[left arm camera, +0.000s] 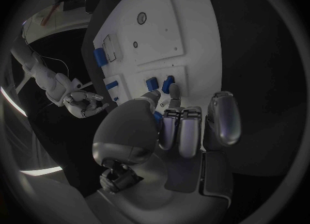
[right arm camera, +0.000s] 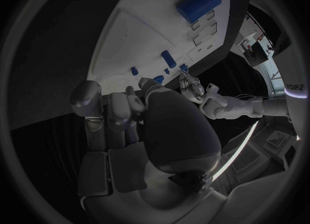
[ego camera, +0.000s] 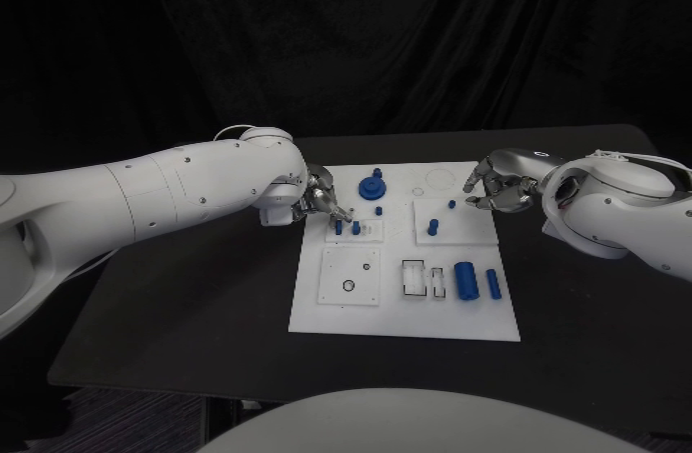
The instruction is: Assemble the parts on the task board
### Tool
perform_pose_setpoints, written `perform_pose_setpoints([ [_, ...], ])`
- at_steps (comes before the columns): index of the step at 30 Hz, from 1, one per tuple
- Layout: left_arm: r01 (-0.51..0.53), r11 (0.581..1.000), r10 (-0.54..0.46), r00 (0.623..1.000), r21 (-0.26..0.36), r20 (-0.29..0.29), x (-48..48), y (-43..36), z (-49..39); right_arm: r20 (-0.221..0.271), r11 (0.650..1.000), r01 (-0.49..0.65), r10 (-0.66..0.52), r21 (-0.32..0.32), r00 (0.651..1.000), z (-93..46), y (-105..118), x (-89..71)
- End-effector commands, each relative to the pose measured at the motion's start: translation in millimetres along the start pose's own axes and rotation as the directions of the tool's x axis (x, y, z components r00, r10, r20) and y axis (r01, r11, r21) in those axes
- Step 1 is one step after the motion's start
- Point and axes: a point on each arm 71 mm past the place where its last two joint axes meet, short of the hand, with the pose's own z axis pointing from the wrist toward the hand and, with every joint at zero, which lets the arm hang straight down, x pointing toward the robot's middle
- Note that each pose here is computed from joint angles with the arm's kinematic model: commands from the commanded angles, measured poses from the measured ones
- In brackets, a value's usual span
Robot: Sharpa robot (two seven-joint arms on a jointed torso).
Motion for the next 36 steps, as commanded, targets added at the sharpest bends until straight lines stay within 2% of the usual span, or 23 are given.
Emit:
perform_pose_setpoints([
  [1,0.012,1.0,-0.012,1.0,0.01,0.0,1.3,-1.0,1.2,-0.007,1.0,0.002,-0.002,0.015,1.0,-0.5,-1.0,1.3],
  [24,0.015,1.0,-0.015,1.0,0.026,-0.01,6.0,0.3,2.7,-0.012,1.0,0.004,-0.004,0.018,1.0,0.2,-0.5,1.7],
  [31,0.034,0.998,-0.036,0.999,0.06,0.026,6.0,0.3,-0.1,-0.014,1.0,0.004,-0.004,0.022,1.0,0.0,-0.9,1.9],
  [36,0.057,0.995,-0.062,0.996,0.082,0.066,5.9,4.7,-4.7,-0.015,1.0,0.004,-0.004,0.028,1.0,-1.0,-2.6,1.9],
])
